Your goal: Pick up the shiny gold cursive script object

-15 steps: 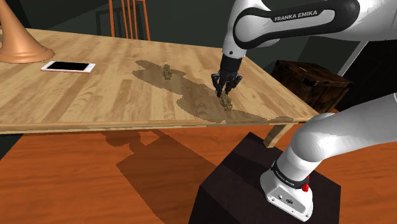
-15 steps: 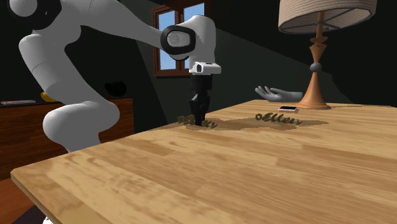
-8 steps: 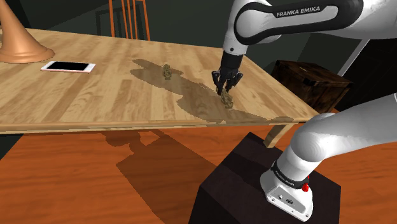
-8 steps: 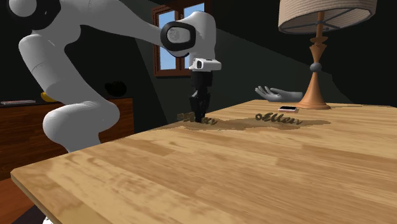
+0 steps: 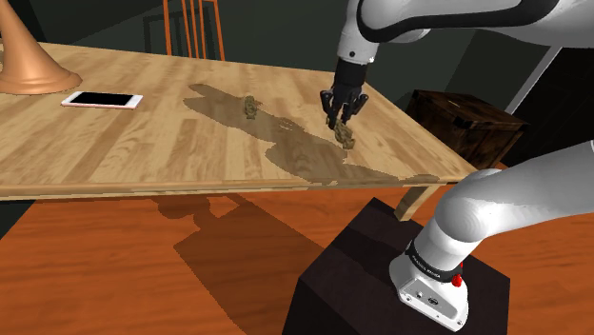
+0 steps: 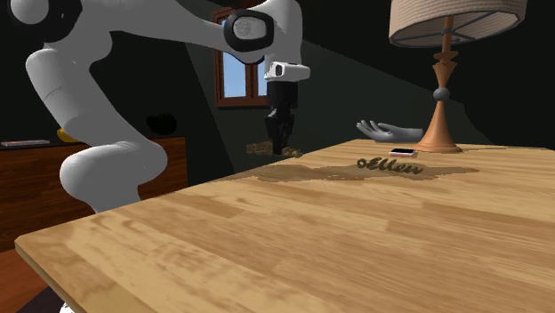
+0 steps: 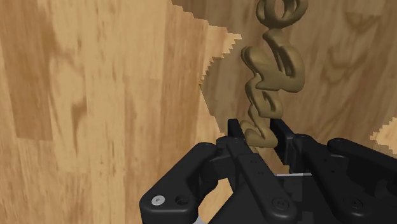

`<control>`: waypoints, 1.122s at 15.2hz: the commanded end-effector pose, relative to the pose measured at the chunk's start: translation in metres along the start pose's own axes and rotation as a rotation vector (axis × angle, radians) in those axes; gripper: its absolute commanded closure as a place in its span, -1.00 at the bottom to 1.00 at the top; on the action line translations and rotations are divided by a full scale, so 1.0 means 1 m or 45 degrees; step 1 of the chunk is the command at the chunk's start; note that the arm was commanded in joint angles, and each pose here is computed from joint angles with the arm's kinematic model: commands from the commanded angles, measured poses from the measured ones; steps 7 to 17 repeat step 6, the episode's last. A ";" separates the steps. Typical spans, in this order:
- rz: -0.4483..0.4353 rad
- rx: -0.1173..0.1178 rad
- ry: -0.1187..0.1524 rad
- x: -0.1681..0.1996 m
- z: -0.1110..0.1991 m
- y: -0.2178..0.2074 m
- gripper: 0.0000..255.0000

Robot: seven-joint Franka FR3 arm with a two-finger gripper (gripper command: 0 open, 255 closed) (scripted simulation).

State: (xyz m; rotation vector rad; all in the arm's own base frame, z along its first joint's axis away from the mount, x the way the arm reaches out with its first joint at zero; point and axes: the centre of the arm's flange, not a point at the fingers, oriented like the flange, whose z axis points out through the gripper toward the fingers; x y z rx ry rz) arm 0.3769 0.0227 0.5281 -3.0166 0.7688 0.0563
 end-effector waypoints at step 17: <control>0.000 0.000 0.000 -0.002 -0.026 0.000 1.00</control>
